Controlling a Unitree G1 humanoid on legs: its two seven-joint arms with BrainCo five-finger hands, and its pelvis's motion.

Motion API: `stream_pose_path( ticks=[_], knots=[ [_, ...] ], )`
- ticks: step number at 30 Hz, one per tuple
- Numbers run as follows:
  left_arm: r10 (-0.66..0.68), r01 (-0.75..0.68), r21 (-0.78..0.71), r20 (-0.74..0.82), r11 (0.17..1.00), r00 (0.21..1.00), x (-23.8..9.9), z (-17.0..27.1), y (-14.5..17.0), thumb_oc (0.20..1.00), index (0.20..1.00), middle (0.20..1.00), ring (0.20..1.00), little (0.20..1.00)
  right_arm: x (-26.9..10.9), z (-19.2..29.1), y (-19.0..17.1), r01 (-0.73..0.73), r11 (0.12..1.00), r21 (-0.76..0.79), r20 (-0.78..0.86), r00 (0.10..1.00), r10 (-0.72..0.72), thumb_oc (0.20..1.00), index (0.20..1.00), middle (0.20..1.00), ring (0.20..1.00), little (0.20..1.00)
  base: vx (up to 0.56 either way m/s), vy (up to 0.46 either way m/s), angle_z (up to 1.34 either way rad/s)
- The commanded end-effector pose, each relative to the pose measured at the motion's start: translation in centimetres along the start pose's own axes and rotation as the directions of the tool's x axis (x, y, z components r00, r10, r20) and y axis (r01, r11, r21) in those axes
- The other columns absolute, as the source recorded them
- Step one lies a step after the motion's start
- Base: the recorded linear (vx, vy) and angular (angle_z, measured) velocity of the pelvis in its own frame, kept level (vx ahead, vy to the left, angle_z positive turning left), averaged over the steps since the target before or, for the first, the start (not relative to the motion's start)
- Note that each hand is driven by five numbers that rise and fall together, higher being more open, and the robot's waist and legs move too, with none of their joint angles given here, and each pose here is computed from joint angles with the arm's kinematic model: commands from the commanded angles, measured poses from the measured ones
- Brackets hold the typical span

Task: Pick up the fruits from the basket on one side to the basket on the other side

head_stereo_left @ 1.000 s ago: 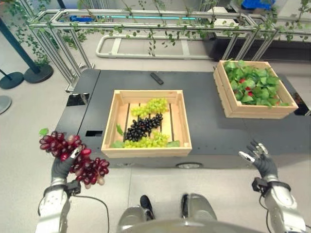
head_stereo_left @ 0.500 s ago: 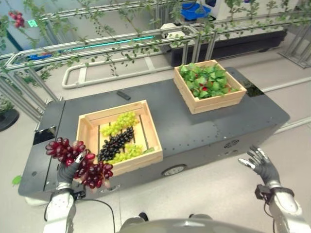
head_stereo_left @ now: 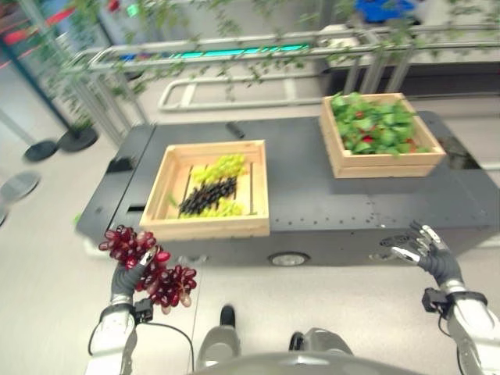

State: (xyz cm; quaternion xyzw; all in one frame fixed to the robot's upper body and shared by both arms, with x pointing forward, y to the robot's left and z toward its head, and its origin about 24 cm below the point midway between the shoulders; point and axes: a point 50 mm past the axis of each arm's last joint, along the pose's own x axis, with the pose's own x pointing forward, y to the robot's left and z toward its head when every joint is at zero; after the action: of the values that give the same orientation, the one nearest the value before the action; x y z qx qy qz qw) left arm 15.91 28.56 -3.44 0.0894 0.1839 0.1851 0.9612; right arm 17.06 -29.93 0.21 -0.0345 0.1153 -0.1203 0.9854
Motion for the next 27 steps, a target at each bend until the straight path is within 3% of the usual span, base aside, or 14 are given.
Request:
stream_pose_path(
  ticks=[1, 11, 15, 21, 27],
  knots=[
    [0.037, -0.049, 0.042, 0.243, 0.998, 0.969, 0.7, 5.1, 2.5, 0.200, 0.200, 0.200, 0.200, 0.200, 0.6, 2.5, -1.3, 0.050, 0.999, -0.021, 0.133, 0.990, -0.046, 1.000, 1.000, 1.000, 1.000, 1.000, -0.19, 0.116, 1.50],
    [0.039, -0.079, 0.098, 0.353, 0.992, 0.935, 1.7, 8.2, 2.8, 0.200, 0.200, 0.200, 0.200, 0.200, 0.9, 1.6, -0.9, 0.103, 0.994, 0.036, 0.120, 0.987, -0.107, 1.000, 1.000, 1.000, 1.000, 1.000, -0.18, 0.277, 1.68],
    [0.057, -0.118, 0.144, 0.373, 0.983, 0.926, 1.3, 8.5, 3.6, 0.200, 0.200, 0.200, 0.200, 0.200, 1.3, 1.0, 0.3, 0.070, 0.997, 0.034, 0.093, 0.993, -0.073, 1.000, 1.000, 1.000, 1.000, 1.000, -0.07, 0.286, 0.61],
    [0.074, -0.201, 0.266, 0.422, 0.943, 0.904, 0.6, 9.4, 5.3, 0.200, 0.200, 0.200, 0.200, 0.200, 2.0, 0.3, 3.3, -0.059, 0.998, 0.037, 0.063, 0.996, 0.057, 1.000, 1.000, 1.000, 1.000, 1.000, -0.02, 0.291, 0.51],
    [0.037, -0.178, 0.246, 0.487, 0.953, 0.873, 0.8, 11.1, 4.4, 0.200, 0.200, 0.200, 0.200, 0.200, 2.0, 1.1, 5.5, -0.196, 0.979, 0.055, 0.103, 0.976, 0.190, 1.000, 1.000, 1.000, 1.000, 1.000, 0.02, 0.270, 0.56]
  ],
)
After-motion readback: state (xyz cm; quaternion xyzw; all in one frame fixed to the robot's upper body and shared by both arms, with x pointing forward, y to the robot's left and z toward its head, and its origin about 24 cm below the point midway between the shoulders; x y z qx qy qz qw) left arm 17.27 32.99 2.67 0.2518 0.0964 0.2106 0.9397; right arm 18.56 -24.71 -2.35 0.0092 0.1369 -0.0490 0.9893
